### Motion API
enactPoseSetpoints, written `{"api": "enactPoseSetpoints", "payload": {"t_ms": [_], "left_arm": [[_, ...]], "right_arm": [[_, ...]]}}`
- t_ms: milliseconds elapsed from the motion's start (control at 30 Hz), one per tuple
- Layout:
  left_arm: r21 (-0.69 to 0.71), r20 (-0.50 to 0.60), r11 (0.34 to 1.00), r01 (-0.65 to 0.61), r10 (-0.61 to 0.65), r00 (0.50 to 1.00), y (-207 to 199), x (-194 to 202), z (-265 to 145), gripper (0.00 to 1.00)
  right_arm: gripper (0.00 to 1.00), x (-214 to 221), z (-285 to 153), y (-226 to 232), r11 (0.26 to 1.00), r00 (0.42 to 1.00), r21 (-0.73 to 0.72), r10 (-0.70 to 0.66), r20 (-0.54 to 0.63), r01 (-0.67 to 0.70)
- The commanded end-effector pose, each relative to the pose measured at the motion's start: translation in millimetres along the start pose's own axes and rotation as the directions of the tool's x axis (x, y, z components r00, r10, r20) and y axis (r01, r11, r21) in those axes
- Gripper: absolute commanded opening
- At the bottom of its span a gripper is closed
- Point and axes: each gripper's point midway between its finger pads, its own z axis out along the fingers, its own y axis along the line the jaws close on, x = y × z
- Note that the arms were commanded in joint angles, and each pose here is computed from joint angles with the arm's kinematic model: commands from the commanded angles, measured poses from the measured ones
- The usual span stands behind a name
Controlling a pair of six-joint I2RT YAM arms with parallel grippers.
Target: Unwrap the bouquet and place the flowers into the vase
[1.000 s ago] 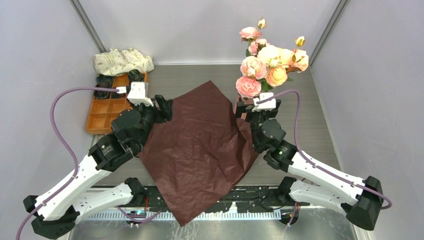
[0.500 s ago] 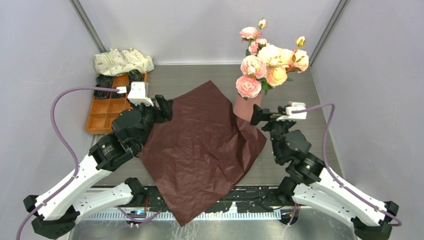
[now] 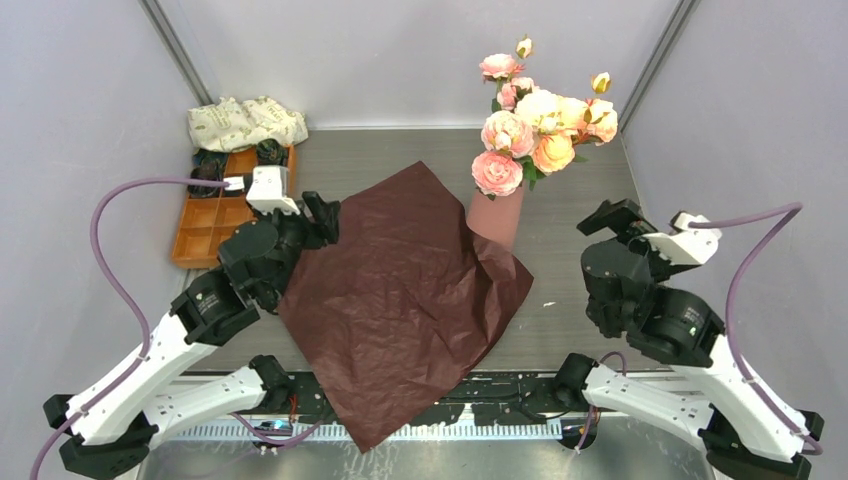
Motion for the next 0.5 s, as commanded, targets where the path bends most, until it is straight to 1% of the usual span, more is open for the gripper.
{"api": "enactPoseSetpoints", "payload": {"t_ms": [0,167,300,467], "left_arm": [[-0.068,0.087,0.995,0.069,-0.063,0.994,19,-37,-18,0.65],[-0.125,0.133,0.986,0.108,-0.091,0.987,42,-50,-34,0.65],[-0.179,0.159,0.976,0.128,-0.100,0.982,58,-58,-44,0.65],[-0.182,0.173,0.971,0.155,-0.123,0.977,63,-61,-50,0.65]], "right_arm": [[0.99,-50,-2,-46,0.991,0.984,0.134,-0.012,0.178,-0.012],[0.99,-66,-4,-56,0.989,0.979,0.137,0.031,0.202,-0.060],[0.99,-71,-5,-61,0.985,0.981,0.162,0.026,0.193,-0.058],[1.00,-79,-8,-72,0.983,0.982,0.166,0.047,0.183,-0.078]]}}
